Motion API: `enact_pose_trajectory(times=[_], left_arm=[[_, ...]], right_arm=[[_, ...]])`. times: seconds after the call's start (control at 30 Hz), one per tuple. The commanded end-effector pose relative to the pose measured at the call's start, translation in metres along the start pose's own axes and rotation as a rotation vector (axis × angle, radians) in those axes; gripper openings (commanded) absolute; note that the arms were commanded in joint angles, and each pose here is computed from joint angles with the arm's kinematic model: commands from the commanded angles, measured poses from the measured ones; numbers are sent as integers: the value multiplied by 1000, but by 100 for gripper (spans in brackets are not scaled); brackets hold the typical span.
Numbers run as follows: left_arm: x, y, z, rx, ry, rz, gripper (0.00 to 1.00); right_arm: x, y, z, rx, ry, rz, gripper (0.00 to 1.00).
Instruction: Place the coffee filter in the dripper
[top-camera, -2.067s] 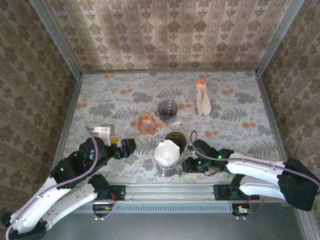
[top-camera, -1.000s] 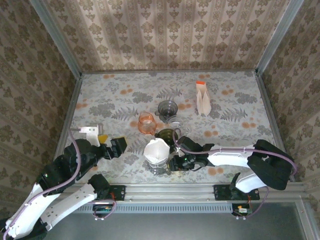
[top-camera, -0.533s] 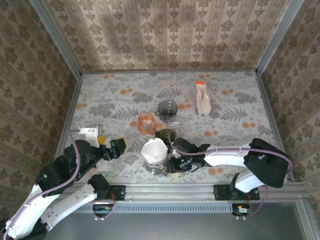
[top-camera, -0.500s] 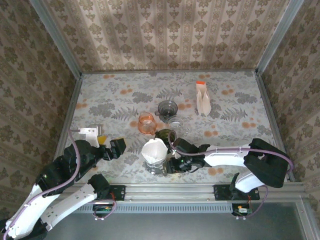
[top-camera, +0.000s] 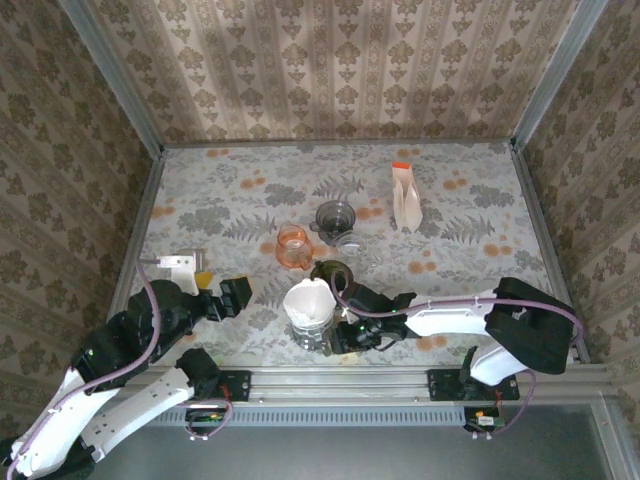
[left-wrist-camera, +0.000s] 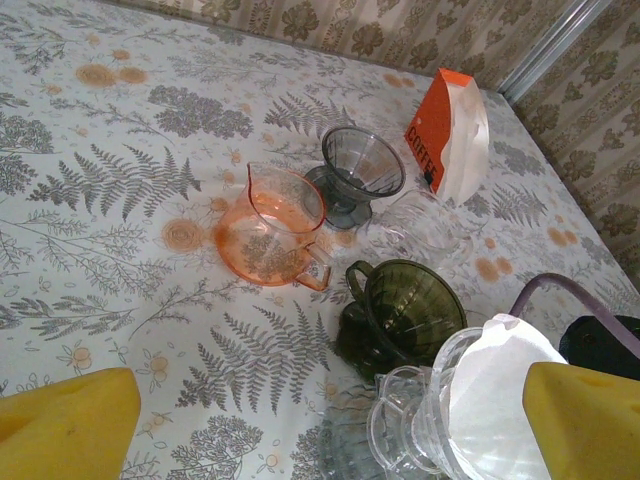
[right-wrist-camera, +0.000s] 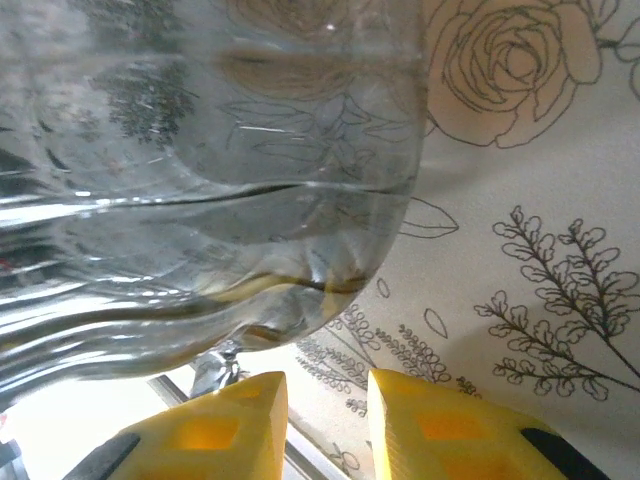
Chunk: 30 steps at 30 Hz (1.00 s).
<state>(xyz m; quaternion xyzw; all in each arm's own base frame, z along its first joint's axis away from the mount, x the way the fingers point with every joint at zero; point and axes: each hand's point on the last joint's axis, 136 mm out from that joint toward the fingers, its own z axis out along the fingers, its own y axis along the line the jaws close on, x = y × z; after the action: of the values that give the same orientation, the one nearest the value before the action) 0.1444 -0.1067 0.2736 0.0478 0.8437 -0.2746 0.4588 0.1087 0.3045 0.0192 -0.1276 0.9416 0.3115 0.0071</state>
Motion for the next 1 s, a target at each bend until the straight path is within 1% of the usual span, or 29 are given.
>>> enact_pose_trajectory(times=[0.0, 0.43, 0.97], left_arm=[[-10, 2, -11, -3, -40, 16, 100], [-15, 3, -21, 2, -55, 15, 100], [-19, 6, -34, 8, -84, 9, 100]], right_arm=[[-5, 11, 2, -13, -5, -7, 29], [-11, 25, 12, -32, 11, -21, 28], [-36, 56, 27, -67, 36, -64, 27]])
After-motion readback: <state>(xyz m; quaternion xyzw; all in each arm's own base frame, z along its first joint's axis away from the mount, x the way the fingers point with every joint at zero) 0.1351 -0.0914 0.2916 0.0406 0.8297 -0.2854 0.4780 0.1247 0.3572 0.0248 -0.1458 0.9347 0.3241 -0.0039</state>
